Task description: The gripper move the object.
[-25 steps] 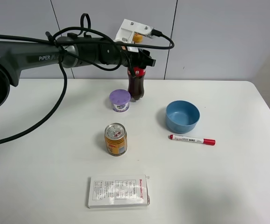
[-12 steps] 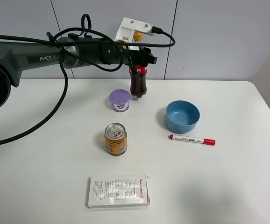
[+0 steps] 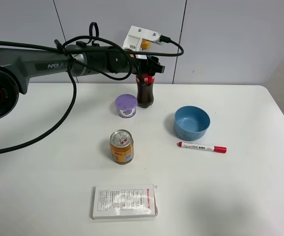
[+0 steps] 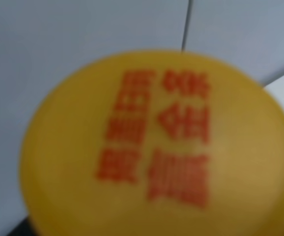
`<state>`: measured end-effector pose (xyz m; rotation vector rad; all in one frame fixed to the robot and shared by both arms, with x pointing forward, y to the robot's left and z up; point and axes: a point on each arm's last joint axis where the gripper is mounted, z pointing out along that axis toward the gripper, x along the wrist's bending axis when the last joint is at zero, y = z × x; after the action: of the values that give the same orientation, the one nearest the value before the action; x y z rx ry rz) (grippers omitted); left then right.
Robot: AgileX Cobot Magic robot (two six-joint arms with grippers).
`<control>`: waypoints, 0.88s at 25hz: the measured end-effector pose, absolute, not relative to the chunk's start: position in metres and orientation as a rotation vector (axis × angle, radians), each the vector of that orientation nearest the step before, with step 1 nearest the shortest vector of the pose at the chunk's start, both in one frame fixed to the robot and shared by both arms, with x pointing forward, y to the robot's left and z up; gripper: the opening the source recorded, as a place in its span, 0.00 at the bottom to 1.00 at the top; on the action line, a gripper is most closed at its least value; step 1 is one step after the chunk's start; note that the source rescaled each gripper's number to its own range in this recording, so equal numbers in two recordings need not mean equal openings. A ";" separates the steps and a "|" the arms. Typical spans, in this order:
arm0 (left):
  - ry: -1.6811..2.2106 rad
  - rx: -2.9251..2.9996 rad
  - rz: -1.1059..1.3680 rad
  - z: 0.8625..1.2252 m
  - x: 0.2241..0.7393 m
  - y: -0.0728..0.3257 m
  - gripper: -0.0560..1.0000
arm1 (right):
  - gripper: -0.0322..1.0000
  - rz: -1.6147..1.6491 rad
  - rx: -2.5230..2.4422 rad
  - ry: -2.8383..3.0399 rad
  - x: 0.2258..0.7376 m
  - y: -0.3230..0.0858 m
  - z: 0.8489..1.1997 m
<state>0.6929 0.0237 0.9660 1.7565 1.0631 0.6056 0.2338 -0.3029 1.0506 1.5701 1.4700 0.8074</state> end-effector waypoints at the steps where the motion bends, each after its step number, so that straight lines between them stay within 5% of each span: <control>1: 1.063 1.757 0.606 0.966 0.693 0.024 0.05 | 1.00 0.807 1.570 1.470 0.234 -0.303 1.051; 11: 1.046 1.715 0.635 0.970 0.694 0.023 0.05 | 1.00 0.807 1.570 1.470 0.234 -0.303 1.051; 13: 1.050 1.678 0.641 0.973 0.695 0.023 0.21 | 1.00 0.807 1.570 1.470 0.234 -0.303 1.051; 15: 1.057 1.608 0.647 0.982 0.697 0.023 0.58 | 1.00 0.807 1.570 1.470 0.234 -0.303 1.051; 17: 1.066 1.572 0.642 0.987 0.697 0.023 0.80 | 1.00 0.807 1.570 1.470 0.234 -0.303 1.051; 22: 1.070 1.562 0.635 0.987 0.697 0.021 0.91 | 1.00 0.807 1.570 1.470 0.234 -0.303 1.051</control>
<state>0.6966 0.0213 0.9874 1.5623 1.0696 0.6348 0.2338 -0.3029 1.0506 1.5701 1.4700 0.8074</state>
